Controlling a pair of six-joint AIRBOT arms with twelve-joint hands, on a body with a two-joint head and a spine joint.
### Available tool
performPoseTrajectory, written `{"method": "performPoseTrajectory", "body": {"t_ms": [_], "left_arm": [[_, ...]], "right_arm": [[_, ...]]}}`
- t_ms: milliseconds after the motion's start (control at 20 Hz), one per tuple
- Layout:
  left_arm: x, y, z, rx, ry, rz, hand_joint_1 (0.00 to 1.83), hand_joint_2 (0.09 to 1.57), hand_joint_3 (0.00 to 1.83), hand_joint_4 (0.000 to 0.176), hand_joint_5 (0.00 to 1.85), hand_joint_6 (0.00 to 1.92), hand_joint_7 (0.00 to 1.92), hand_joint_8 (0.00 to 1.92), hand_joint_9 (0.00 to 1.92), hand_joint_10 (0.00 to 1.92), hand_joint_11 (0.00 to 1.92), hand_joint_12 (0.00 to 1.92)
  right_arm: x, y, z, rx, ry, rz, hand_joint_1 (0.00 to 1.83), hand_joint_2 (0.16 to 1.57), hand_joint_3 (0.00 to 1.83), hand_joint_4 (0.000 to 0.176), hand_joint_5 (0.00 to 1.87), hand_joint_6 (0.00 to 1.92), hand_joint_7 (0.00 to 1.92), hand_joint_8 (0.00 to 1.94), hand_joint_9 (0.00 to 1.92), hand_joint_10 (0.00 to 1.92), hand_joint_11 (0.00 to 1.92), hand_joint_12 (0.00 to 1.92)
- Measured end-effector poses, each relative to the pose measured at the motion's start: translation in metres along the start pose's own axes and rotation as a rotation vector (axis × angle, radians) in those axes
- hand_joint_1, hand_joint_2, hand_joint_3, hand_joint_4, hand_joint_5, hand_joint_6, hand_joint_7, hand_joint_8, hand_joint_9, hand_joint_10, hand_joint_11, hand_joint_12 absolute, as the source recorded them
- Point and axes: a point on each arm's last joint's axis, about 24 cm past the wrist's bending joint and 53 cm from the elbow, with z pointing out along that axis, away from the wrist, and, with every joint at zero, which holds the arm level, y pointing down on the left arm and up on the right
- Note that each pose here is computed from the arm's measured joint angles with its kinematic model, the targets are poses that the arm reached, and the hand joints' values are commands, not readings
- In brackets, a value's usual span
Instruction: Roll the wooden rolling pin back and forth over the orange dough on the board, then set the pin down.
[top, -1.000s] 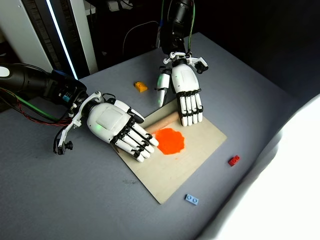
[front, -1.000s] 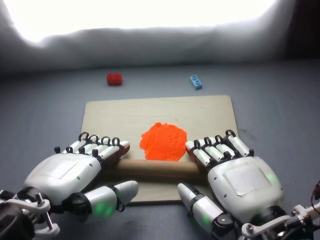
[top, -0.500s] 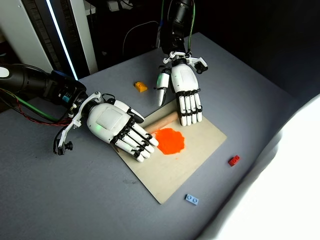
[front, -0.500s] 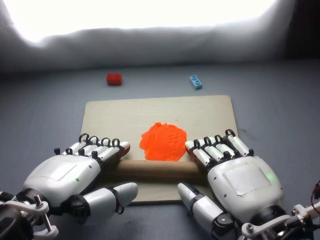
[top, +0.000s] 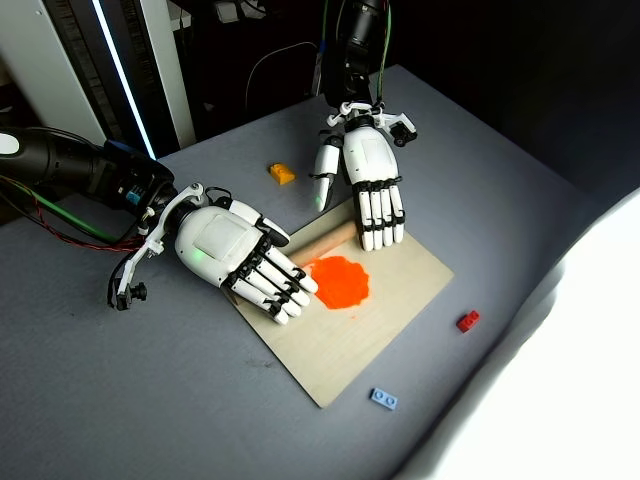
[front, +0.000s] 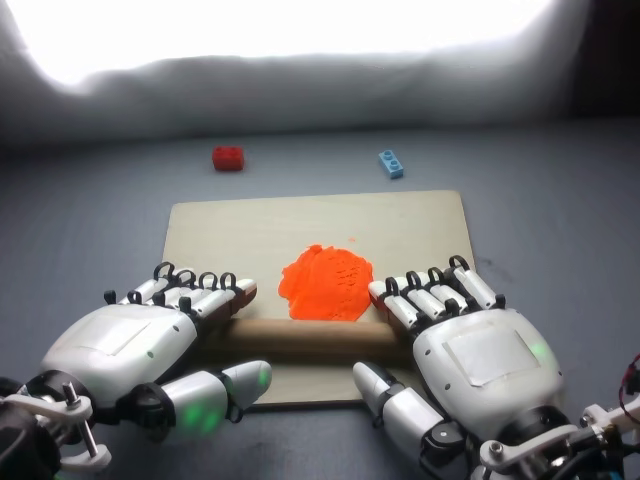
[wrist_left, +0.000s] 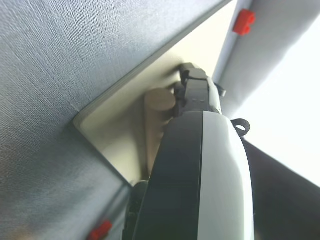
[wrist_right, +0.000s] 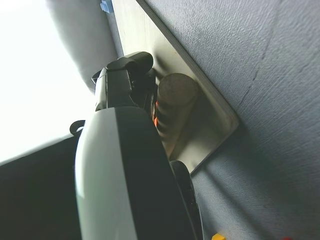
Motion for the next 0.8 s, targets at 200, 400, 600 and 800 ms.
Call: {"method": "performPoseTrajectory", "body": {"t_ms": [200,400,600,800], "left_arm": [[-0.007,-0.005,0.003,0.007,-0.012,-0.006,0.0,1.38,0.0,0.0,0.15,0.0,0.21,0.0,0.2,0.01,0.0,0.19],[-0.017,-0.014,0.007,0.024,-0.025,-0.006,0.0,1.38,0.0,0.0,0.14,0.0,0.18,0.0,0.15,0.0,0.0,0.13],[-0.036,-0.032,0.012,0.049,-0.048,0.01,0.0,1.38,0.0,0.0,0.14,0.0,0.2,0.0,0.18,0.01,0.0,0.14],[-0.05,-0.046,0.013,0.068,-0.046,0.025,0.0,1.33,0.0,0.0,0.14,0.0,0.22,0.0,0.2,0.01,0.0,0.19]], "right_arm": [[-0.003,0.003,0.001,-0.016,-0.008,-0.004,0.0,1.36,0.0,0.0,0.29,0.0,0.34,0.0,0.37,0.0,0.0,0.82],[-0.008,0.008,0.002,-0.047,-0.014,-0.012,0.0,1.36,0.0,0.0,0.28,0.0,0.33,0.0,0.35,0.0,0.0,0.79],[-0.026,0.023,0.004,-0.09,-0.048,-0.012,0.0,1.37,0.0,0.0,0.29,0.0,0.34,0.0,0.35,0.0,0.0,0.76],[-0.047,0.029,0.005,-0.093,-0.063,0.0,0.0,1.35,0.0,0.0,0.3,0.0,0.36,0.01,0.37,0.01,0.0,0.79]]}}
